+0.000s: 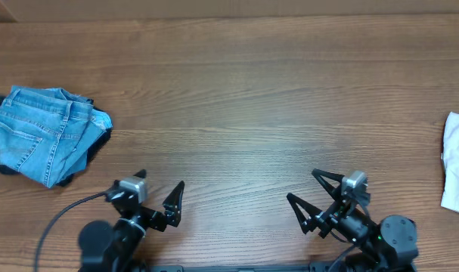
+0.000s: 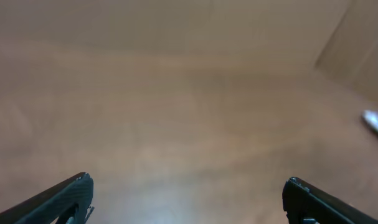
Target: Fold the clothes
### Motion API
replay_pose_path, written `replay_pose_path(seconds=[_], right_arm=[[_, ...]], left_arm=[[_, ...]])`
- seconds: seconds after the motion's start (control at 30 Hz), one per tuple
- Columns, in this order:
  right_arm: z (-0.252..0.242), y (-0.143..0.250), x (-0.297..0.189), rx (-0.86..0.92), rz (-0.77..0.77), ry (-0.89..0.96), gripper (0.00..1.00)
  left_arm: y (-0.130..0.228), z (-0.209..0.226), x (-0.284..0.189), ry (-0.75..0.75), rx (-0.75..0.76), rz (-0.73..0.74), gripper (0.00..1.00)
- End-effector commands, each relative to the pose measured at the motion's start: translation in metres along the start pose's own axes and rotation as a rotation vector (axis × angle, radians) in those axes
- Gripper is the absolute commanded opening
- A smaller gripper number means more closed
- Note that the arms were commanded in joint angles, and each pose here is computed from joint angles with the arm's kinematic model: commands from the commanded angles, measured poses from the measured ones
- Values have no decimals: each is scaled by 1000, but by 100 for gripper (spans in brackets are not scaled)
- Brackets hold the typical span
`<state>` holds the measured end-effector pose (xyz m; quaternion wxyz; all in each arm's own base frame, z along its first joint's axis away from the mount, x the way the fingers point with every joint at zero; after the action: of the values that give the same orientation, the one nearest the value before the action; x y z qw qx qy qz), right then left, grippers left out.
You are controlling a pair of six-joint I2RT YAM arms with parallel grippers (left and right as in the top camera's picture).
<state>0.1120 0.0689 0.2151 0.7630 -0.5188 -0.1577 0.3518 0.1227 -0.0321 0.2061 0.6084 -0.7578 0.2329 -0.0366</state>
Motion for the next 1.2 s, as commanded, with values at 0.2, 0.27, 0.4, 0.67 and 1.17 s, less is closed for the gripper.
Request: replay_pose_path(seconds=[0.2,0.27,0.4,0.67,1.17], right_arm=[[1,-174,31,21,222,507,100],[-5,-189,49,48,271,500,100],[-54,-190,57,276,300,714,100],[-240,-162,-108,994,107,1214,93],[-330,10,-201,1573,56,1505,64]], left_arm=[[-178,-7,28,-143,-34,294,100],[-190,-9,50,-32,-73,347,100],[-180,-4,83,99,-157,457,100],[-175,-2,86,94,-173,487,100],[-165,6,81,-14,-170,555,100]])
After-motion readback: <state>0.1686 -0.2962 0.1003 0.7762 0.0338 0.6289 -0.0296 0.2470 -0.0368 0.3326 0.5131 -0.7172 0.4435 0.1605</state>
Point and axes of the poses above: each gripper's point midway between its finger pads, its own x axis out along the fingers, its own z axis along the line the jaws close on, y = z × x, the point moved 9 cm from there along -x, back along the fingers, and after that the axes turned 1 degree about x, right-handed, at the moved point
